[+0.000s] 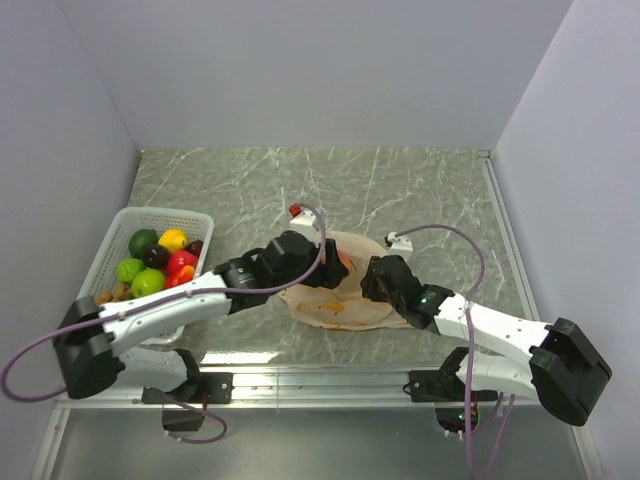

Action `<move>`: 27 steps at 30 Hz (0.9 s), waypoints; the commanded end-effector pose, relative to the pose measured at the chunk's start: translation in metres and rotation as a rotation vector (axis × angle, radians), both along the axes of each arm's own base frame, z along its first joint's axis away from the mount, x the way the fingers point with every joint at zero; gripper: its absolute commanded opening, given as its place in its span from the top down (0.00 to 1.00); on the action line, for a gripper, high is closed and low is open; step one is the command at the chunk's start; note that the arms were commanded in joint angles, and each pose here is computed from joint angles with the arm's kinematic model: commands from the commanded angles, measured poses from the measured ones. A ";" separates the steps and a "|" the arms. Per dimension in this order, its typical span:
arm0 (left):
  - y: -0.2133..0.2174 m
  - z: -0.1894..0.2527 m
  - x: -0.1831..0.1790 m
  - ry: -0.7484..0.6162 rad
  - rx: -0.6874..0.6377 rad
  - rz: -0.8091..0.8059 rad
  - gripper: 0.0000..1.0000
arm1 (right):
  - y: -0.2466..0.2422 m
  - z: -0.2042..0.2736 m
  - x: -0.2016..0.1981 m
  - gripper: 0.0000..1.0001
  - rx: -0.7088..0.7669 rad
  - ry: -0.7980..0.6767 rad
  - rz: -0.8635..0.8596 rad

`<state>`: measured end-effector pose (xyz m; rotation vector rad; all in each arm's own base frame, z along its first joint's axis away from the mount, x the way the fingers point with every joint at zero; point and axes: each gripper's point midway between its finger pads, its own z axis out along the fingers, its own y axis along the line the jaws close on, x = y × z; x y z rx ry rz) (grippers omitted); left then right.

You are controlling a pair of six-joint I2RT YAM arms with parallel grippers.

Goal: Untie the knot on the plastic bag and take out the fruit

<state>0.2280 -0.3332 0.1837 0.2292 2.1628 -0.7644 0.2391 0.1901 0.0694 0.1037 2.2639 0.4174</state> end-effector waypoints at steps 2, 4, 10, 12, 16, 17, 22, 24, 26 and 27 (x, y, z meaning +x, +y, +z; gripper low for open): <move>0.006 0.068 -0.029 -0.025 -0.148 -0.170 0.99 | -0.007 0.008 0.007 0.62 -0.019 -0.032 -0.039; 0.018 0.082 -0.022 -0.024 -0.194 -0.151 1.00 | -0.007 0.006 0.006 0.62 -0.022 -0.026 -0.035; 0.133 0.087 0.046 -0.065 -0.122 0.355 0.99 | -0.006 0.010 0.003 0.61 -0.031 -0.028 0.002; 0.207 0.070 0.075 -0.069 -0.011 0.674 0.99 | -0.007 0.011 0.001 0.61 -0.036 -0.026 0.008; 0.322 0.036 0.089 -0.017 0.147 1.046 0.99 | -0.005 0.020 -0.007 0.60 -0.044 -0.021 0.065; 0.339 0.032 0.088 -0.008 0.154 1.085 0.98 | -0.003 0.026 -0.010 0.60 -0.028 -0.027 0.086; 0.420 0.026 0.079 0.006 0.157 1.339 0.81 | -0.001 0.047 -0.021 0.58 -0.020 -0.031 0.158; 0.431 0.029 0.076 0.018 0.165 1.368 0.50 | 0.002 0.063 -0.025 0.51 0.011 -0.059 0.193; 0.431 0.037 0.073 -0.005 0.160 1.363 0.08 | 0.001 0.086 -0.026 0.41 0.022 -0.094 0.209; 0.429 0.041 0.071 -0.014 0.153 1.355 0.01 | 0.000 0.095 -0.025 0.37 0.026 -0.111 0.208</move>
